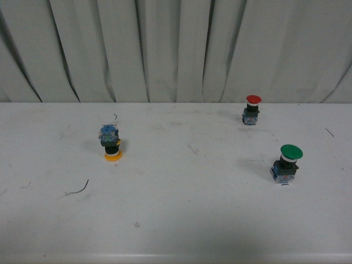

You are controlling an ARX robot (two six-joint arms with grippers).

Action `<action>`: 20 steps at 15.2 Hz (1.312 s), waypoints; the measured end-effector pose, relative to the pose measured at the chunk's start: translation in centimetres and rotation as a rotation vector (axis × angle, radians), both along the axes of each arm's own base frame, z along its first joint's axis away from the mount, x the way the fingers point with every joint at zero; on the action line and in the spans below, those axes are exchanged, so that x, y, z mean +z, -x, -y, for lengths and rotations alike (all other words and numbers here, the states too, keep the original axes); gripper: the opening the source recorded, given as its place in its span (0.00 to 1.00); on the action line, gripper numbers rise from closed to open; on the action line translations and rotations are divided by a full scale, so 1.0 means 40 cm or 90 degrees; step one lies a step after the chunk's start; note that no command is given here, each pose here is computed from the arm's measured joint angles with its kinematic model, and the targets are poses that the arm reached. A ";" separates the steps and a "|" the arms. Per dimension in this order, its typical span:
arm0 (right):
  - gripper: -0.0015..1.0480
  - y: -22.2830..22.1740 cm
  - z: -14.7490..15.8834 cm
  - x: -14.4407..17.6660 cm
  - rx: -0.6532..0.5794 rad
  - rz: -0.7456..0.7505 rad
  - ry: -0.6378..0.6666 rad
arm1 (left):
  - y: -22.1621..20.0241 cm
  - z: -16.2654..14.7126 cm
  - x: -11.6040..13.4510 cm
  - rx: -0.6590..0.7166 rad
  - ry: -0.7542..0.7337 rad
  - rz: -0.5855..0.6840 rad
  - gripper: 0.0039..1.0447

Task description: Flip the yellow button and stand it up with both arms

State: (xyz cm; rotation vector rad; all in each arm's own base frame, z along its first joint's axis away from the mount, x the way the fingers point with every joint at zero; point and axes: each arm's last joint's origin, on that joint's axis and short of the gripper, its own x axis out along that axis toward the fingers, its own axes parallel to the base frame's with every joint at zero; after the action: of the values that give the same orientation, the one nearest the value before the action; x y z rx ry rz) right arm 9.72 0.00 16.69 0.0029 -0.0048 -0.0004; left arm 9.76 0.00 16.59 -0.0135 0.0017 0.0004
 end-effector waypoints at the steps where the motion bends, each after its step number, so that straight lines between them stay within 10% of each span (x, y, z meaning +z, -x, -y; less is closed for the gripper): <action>1: 0.94 0.000 0.000 0.000 0.000 0.000 0.000 | 0.000 0.000 0.000 0.000 0.000 0.000 0.94; 20: 0.94 0.000 0.000 0.000 0.000 0.000 0.000 | 0.000 0.000 0.000 0.000 0.000 0.000 0.94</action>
State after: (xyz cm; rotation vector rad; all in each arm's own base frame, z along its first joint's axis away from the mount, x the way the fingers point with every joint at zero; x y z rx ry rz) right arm 9.72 0.00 16.68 0.0029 -0.0044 -0.0004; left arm 9.76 0.00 16.58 -0.0139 0.0021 0.0004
